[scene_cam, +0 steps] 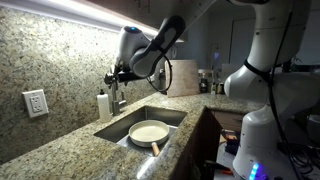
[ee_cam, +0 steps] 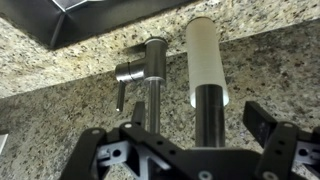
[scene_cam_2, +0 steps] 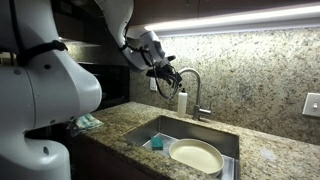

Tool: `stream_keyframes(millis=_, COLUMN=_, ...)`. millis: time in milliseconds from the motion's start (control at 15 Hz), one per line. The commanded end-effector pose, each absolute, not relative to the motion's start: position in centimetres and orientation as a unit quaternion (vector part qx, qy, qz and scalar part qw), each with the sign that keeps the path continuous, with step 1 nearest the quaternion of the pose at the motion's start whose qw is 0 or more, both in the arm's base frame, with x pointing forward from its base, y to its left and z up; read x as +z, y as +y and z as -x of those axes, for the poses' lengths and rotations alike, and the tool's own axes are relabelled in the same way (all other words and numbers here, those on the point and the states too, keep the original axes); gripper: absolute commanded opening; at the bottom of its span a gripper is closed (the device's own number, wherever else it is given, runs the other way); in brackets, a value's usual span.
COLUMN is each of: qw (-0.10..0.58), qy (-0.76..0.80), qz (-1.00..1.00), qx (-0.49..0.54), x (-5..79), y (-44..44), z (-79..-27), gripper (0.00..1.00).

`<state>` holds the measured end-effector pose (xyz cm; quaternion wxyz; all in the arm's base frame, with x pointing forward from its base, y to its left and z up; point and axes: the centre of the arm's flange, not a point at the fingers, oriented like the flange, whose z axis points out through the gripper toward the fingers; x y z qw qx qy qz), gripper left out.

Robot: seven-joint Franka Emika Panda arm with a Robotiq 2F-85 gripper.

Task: Turn the faucet to the right then open and close the tap and turn the faucet to the left,pick up the sponge and scrub the pan

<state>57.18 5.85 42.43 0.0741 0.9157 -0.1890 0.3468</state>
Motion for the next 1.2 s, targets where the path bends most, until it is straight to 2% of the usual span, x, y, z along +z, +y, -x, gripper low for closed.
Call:
stream_keyframes(millis=0, qw=0.070, qy=-0.196, qz=-0.918, qx=0.338, x=40.6, y=4.5, z=-59.3, gripper=1.00)
stream_keyframes(millis=933, qw=0.100, qy=-0.271, qz=-0.903, qx=0.318, x=40.1, y=-2.8, z=-55.7, gripper=1.00)
stream_keyframes(millis=1133, qw=0.087, qy=-0.281, qz=-0.897, qx=0.329, x=41.0, y=-4.0, z=-54.8, gripper=1.00)
